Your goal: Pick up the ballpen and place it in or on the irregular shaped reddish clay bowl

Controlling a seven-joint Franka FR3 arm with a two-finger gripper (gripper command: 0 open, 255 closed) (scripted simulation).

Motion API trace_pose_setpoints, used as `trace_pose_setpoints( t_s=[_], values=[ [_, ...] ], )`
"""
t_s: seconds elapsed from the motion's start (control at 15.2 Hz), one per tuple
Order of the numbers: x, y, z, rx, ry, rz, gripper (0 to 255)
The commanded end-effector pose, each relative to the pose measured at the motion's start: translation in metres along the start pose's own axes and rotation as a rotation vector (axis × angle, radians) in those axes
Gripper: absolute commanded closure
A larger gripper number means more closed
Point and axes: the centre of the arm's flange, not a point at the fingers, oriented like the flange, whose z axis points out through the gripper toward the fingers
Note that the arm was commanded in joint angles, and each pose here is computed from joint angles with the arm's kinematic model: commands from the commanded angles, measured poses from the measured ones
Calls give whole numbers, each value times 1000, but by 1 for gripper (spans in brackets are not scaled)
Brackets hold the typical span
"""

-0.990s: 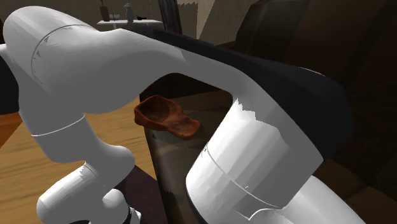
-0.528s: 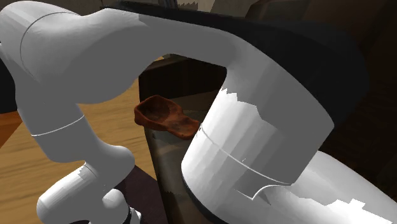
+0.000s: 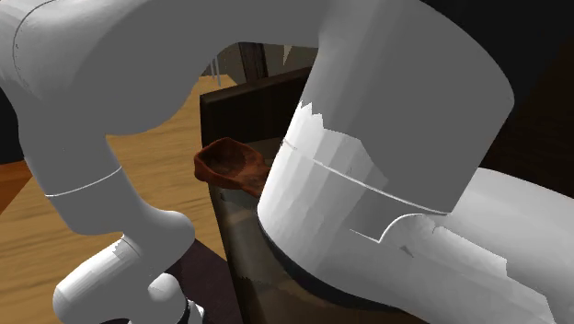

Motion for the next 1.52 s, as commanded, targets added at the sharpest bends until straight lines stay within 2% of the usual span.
trace_pose_setpoints(
  t_s=[0.0, 1.45],
  values=[
    [-7, 1, -2, 0, 0, 0, 255],
    [-62, 208, 195, 0, 0, 0, 255]
  ],
)
